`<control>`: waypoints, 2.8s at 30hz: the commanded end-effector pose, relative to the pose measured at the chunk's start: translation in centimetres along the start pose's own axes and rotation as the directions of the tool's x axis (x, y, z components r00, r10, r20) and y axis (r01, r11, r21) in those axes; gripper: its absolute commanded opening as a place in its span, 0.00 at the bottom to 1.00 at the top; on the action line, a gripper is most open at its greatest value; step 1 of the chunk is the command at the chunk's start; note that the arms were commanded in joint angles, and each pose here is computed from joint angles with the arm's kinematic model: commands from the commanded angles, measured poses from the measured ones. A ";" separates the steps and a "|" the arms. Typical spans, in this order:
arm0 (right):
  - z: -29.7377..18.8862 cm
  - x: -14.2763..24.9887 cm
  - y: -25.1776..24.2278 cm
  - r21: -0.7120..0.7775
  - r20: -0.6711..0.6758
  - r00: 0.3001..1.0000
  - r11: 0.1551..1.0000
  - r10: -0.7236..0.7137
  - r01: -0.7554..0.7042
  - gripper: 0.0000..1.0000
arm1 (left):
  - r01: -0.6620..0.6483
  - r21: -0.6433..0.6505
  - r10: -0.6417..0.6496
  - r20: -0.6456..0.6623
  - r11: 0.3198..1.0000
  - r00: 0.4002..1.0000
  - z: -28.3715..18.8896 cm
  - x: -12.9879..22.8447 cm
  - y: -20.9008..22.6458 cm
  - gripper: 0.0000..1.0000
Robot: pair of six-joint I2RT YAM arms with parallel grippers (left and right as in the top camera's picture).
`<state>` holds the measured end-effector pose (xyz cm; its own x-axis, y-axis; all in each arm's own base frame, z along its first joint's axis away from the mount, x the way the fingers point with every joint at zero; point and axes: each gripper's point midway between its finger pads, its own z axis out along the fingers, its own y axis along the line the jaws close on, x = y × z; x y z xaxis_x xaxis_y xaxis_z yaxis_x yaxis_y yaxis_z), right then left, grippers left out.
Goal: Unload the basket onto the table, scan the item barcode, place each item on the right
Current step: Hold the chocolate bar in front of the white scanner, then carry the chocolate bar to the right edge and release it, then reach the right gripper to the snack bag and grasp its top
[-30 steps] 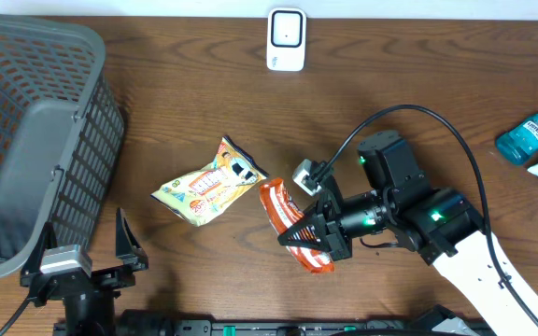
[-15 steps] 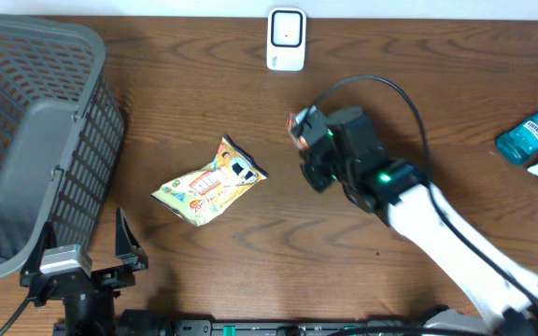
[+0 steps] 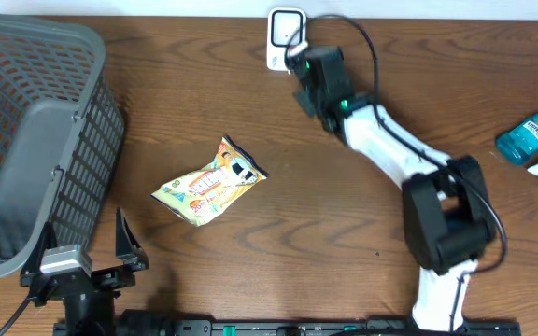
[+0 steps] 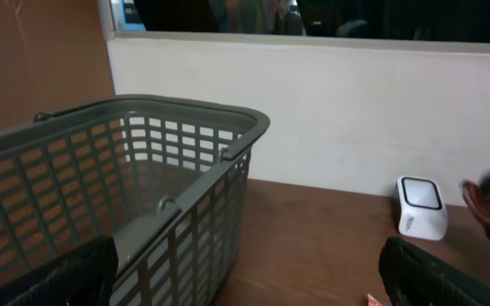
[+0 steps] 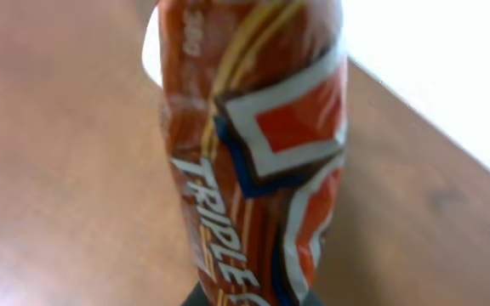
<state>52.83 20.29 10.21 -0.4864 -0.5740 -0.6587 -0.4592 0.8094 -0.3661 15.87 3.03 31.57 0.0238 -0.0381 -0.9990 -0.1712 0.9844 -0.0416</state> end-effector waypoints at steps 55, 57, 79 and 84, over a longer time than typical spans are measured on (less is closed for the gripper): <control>-6.1 33.2 -30.7 0.741 -0.556 0.344 0.639 0.757 -0.207 0.83 | 0.000 -0.003 0.000 -0.006 1.000 1.000 0.1 0.4 0.0 0.98; -6.3 31.1 -30.7 0.720 -0.527 0.370 0.633 0.765 -0.283 0.99 | 0.000 -0.003 0.000 -0.006 1.000 1.000 0.1 0.4 0.0 0.98; -17.1 -5.0 7.4 -0.333 -0.758 0.479 0.369 0.443 -0.868 0.99 | 0.002 -0.002 -0.002 0.002 1.000 1.000 0.1 0.2 0.0 0.98; -16.9 -4.8 16.9 -0.265 -0.766 0.506 0.522 0.397 -0.811 0.99 | 0.002 -0.002 -0.002 0.002 1.000 1.000 0.1 0.2 0.0 0.98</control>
<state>37.15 31.24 20.67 -0.9932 -0.1123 -0.0307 -0.1079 0.7895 0.6043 16.02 3.01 31.31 0.0182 -0.0381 -0.9991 -0.1711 0.9844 -0.0406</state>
